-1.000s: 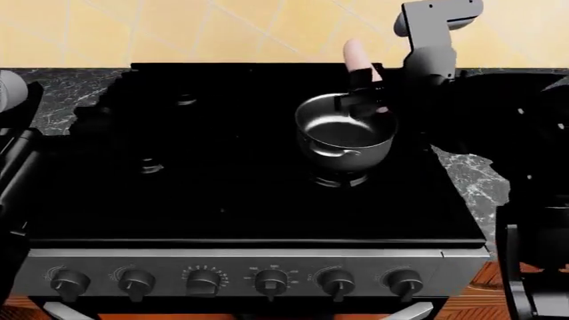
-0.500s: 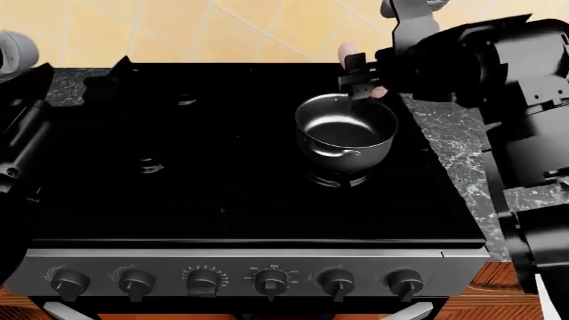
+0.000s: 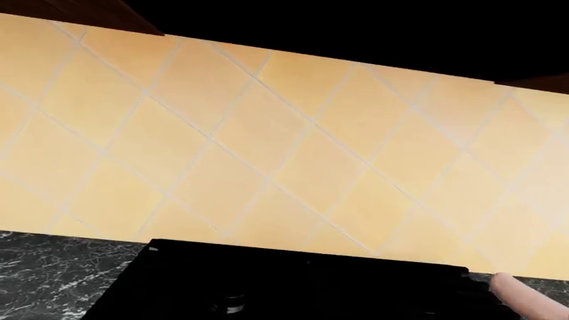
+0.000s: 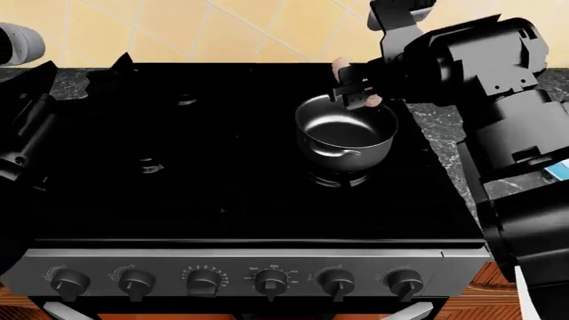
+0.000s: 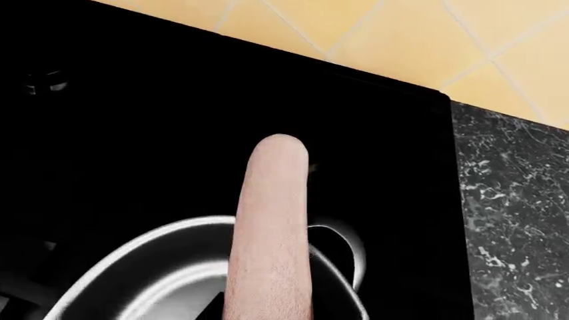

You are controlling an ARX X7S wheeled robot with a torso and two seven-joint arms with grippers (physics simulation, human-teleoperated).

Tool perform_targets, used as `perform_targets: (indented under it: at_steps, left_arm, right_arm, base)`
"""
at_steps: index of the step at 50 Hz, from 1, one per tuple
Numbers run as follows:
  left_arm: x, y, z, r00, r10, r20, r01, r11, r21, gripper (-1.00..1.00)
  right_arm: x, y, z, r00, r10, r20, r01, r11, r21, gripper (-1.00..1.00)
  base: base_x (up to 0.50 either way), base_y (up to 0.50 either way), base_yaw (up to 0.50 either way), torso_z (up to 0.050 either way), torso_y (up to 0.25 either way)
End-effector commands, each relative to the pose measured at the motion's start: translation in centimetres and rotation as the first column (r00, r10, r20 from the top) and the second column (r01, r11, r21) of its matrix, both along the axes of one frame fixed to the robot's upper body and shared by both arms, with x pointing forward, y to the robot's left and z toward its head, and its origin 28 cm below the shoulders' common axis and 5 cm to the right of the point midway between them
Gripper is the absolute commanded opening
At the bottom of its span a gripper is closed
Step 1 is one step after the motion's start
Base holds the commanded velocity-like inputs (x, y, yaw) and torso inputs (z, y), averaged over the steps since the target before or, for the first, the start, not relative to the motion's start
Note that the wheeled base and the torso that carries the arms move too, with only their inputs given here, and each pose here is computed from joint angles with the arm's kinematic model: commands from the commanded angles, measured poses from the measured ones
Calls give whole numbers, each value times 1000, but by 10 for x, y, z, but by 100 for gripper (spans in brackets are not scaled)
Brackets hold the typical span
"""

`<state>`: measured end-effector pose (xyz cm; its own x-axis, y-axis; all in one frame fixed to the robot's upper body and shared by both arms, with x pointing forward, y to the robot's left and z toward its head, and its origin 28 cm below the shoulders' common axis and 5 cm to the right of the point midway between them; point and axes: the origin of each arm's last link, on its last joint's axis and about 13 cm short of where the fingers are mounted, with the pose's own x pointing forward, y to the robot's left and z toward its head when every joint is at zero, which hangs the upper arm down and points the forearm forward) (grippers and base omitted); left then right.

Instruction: Frozen meat rests on a plate on the counter. Retrieve the meat and place it in a pot on a burner. Then turn the burner on.

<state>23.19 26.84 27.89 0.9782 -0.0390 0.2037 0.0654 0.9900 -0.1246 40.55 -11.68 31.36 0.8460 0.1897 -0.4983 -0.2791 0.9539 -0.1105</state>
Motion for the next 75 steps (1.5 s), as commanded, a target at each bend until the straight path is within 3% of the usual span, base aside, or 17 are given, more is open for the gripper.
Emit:
perform_targets:
  at_steps: [1,49,50,75]
  left_arm:
    - [1,1,0,1000,8,0,-8,1000,3,100]
    - [-2,-1,1,1000,4,1,-4,1000,18,100]
    - [-2,-1,1,1000,4,1,-4,1000,18,100]
    - [-17,-4,13,999,-5,39,4,999,35,100]
  right_arm:
    - [1,3,-11,999,32,-28,-32,999,-19,-100]
    - [-2,2,-26,998,57,-31,-59,996,-60,-100]
    - [-3,2,-25,998,56,-24,-57,996,-64,100]
    - [-22,-1,-5,996,69,52,-66,996,-57,100]
  base:
    - [0,0,0,0,0]
    - [0,0,0,0,0]
    - [0,0,0,0,0]
    - [0,0,0,0,0]
